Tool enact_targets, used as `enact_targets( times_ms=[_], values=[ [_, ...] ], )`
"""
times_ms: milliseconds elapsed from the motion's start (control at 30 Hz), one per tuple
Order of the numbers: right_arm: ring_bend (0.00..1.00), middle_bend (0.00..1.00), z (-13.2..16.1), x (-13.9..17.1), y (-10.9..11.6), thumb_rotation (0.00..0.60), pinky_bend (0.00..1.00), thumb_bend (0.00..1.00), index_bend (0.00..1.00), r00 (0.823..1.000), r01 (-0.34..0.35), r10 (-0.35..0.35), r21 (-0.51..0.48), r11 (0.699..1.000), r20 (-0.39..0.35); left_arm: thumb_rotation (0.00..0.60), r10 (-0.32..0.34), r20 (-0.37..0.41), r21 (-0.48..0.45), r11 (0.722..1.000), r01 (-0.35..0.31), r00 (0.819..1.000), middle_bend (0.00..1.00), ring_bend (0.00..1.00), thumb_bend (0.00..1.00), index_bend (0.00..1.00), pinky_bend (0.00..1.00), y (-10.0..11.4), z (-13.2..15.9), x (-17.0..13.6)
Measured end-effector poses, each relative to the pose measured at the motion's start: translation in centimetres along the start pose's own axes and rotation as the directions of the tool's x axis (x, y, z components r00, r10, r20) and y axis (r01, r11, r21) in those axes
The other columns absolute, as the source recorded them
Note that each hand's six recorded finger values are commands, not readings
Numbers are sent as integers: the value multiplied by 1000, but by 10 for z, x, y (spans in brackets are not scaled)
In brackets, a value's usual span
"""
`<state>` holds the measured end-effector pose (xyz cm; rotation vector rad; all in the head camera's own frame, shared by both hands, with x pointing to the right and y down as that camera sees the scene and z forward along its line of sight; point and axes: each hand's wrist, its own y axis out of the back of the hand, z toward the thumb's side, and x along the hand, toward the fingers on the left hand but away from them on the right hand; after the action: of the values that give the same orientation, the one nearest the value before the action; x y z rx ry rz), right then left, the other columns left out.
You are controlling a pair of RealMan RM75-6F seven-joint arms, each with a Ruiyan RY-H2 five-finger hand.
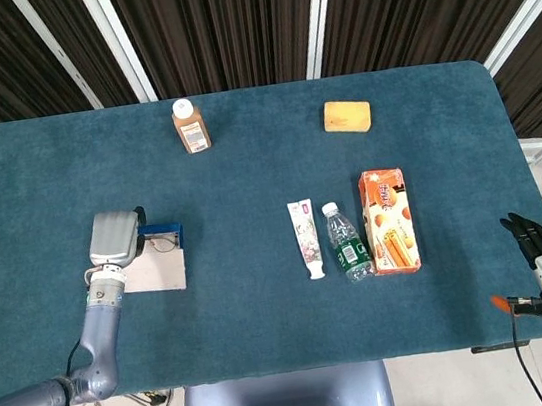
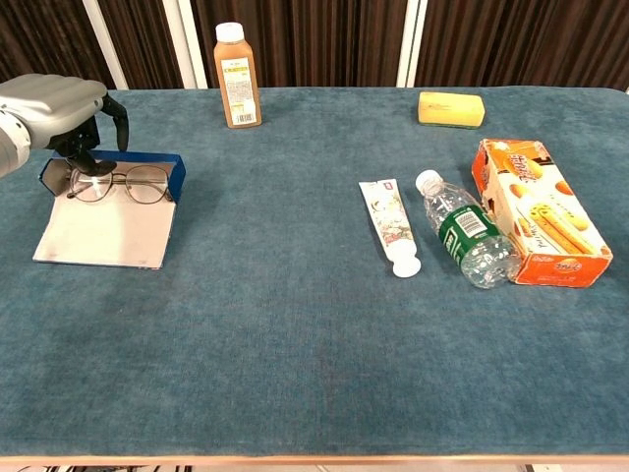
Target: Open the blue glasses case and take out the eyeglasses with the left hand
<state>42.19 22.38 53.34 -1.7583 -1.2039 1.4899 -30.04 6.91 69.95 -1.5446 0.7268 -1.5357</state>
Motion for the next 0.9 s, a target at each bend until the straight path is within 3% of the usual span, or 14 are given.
enact_targets(
  times_ms=[200, 567, 900],
  values=[
    [0, 0, 0, 0, 0, 600, 186, 160, 0, 1000, 0, 0, -2, 1000, 1, 600, 3, 33, 64, 998, -5, 999, 1000, 927, 389, 570, 1000, -6, -2, -5],
    [0, 0, 0, 0, 0, 600, 186, 161, 0, 1000, -1, 1, -2, 1000, 1, 600, 40, 40, 45, 998, -42, 998, 1000, 927, 389, 571, 1000, 1, -2, -3],
    [0, 0, 0, 0, 0, 600, 186, 160, 0, 1000, -1, 1, -2, 1000, 1, 600, 30, 48, 75, 997, -33, 998, 1000, 927, 389, 571, 1000, -4, -4, -6]
  ],
)
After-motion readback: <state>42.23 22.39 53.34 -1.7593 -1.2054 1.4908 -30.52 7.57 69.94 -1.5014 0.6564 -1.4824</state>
